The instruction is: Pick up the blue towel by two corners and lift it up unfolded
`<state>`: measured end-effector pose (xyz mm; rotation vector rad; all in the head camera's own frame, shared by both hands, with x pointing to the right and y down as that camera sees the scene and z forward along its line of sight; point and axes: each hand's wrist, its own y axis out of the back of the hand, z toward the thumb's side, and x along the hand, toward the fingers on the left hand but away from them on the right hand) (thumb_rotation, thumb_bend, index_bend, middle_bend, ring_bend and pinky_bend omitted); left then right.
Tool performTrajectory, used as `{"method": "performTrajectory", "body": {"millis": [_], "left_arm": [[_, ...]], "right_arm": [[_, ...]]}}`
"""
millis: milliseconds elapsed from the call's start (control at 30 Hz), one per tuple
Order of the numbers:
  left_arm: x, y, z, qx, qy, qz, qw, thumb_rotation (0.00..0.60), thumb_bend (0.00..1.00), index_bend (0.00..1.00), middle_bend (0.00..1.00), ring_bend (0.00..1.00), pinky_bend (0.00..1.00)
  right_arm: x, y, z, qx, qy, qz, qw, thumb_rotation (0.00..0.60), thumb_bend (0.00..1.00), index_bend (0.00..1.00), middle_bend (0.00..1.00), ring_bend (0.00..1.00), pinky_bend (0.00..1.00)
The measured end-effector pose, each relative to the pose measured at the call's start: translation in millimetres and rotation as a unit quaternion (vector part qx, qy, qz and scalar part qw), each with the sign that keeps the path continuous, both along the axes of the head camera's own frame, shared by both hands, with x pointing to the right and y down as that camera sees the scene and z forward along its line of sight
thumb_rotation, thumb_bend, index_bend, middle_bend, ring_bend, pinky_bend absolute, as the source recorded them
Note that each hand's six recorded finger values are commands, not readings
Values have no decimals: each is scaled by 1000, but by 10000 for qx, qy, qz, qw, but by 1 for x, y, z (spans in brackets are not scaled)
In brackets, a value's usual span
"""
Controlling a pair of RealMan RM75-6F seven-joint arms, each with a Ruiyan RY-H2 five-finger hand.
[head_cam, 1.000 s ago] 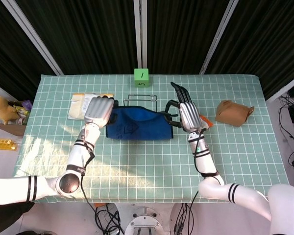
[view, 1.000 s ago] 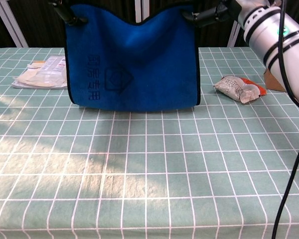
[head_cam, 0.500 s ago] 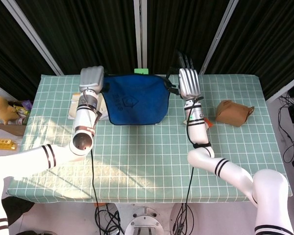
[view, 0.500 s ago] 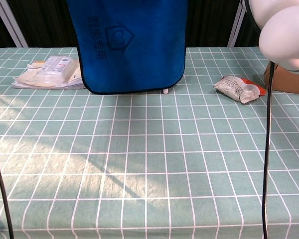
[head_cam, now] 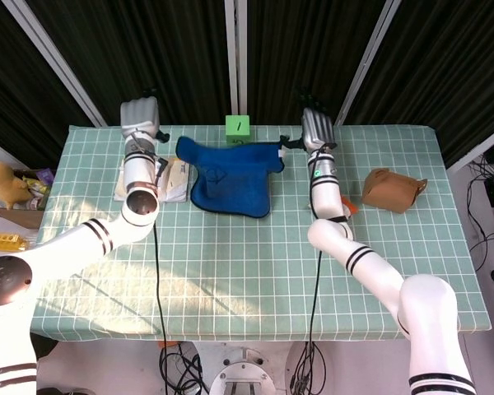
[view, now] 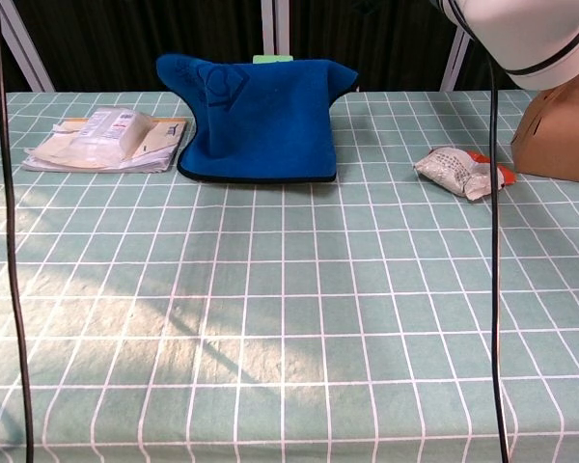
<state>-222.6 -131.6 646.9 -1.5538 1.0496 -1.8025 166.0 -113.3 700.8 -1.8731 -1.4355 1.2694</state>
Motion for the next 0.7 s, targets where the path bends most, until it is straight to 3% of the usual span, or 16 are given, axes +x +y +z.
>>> {"method": "performTrajectory", "body": {"millis": [100,233,267,400,533,700], "left_arm": [[-9,-7,-3,195,-53,-42,9998,592,222,0,62,207,240],[-11,-2,-6,258,75,-49,9996,414,220,0,62,158,240],[-10,0,-8,279,128,-10,9995,396,220,0,62,149,240],[-6,19,-18,388,397,344,9979,381,217,10,74,125,233],[-3,61,-31,657,702,989,9904,373,196,56,92,125,221],[-34,116,-45,1267,601,1669,9759,373,164,68,106,125,210]], "right_arm": [[5,-5,-12,254,54,79,9996,600,280,0,0,0,0],[8,-2,-21,412,-40,-27,9991,600,303,0,0,0,0],[9,2,-25,470,-57,-106,9988,600,303,0,0,0,0],[18,24,-38,681,-28,-508,9964,600,290,0,0,0,0],[50,69,-53,874,229,-999,9909,600,262,0,0,0,0],[131,163,-57,697,853,-1197,9867,600,236,0,0,0,0]]}}
